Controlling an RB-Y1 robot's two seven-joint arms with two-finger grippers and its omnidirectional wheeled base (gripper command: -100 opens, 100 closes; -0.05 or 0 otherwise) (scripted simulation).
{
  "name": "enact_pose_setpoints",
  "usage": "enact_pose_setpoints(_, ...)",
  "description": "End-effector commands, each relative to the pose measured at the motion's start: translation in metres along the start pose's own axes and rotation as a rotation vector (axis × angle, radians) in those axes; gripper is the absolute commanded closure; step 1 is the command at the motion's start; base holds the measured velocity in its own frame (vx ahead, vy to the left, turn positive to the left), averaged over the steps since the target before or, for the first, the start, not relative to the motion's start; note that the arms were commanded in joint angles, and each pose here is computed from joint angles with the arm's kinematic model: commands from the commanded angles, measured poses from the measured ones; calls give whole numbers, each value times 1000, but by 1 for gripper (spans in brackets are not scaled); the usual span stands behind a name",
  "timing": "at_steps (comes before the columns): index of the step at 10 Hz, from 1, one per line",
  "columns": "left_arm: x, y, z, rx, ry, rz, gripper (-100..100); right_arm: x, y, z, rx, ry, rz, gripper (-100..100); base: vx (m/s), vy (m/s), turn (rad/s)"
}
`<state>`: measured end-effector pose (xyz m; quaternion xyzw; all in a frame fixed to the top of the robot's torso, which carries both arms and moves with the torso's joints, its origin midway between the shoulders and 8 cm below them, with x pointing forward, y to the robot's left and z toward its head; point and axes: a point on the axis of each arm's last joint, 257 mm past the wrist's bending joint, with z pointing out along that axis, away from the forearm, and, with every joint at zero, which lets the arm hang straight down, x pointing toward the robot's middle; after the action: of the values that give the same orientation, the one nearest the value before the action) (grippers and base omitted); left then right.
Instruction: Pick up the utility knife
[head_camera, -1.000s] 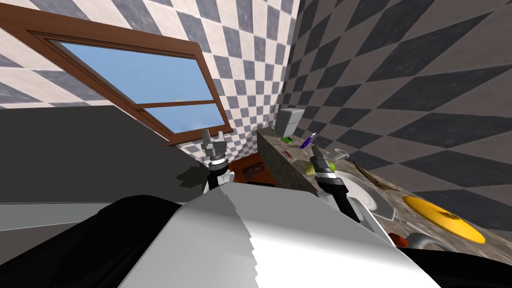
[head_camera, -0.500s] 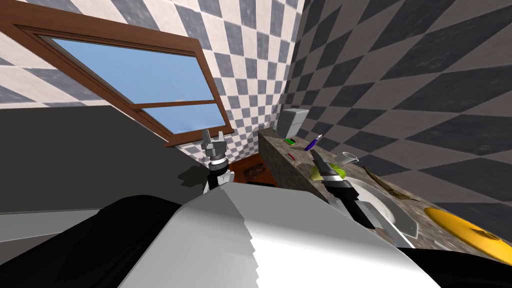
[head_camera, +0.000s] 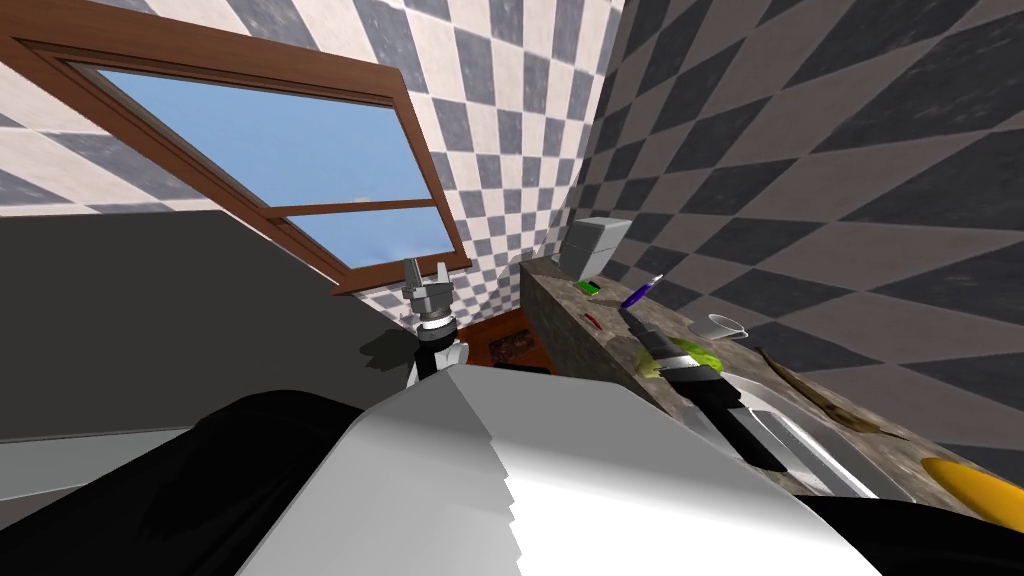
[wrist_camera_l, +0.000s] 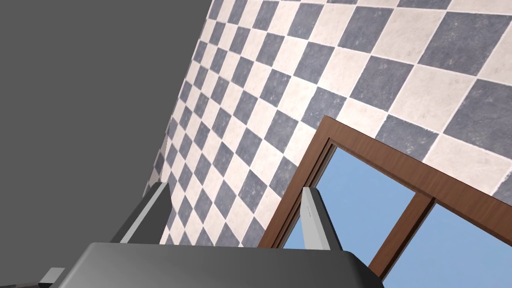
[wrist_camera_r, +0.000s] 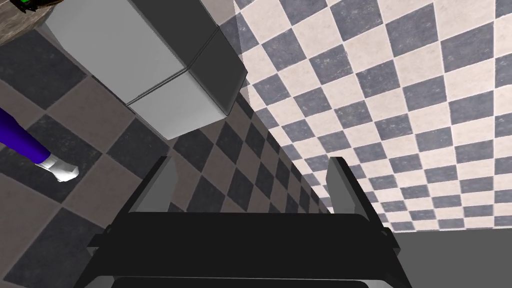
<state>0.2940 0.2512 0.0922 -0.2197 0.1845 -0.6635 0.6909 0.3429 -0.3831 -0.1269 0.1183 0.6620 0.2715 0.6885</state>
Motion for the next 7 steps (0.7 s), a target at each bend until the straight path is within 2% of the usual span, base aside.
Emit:
enact_pose_setpoints(1,0,0,0,0,0,0,0,3,-4,-3,3,35,-37,-100,19,7,22)
enact_pose_setpoints(2,0,0,0,0,0,0,0,8,-18,-10,24,88,-90,-100,34,0,58)
enact_pose_setpoints(3,0,0,0,0,0,0,0,7,-17,-9,19,96,-98,-100,35,-1,51)
enact_pose_setpoints(4,0,0,0,0,0,0,0,13,-31,-17,38,151,-148,-100,46,13,58)
enact_pose_setpoints(5,0,0,0,0,0,0,0,12,-31,-17,34,159,-155,-100,26,4,35)
enact_pose_setpoints(6,0,0,0,0,0,0,0,17,-45,-25,53,214,-200,-100,34,4,56)
enact_pose_setpoints(7,0,0,0,0,0,0,0,17,-44,-24,48,223,-209,-100,18,6,27)
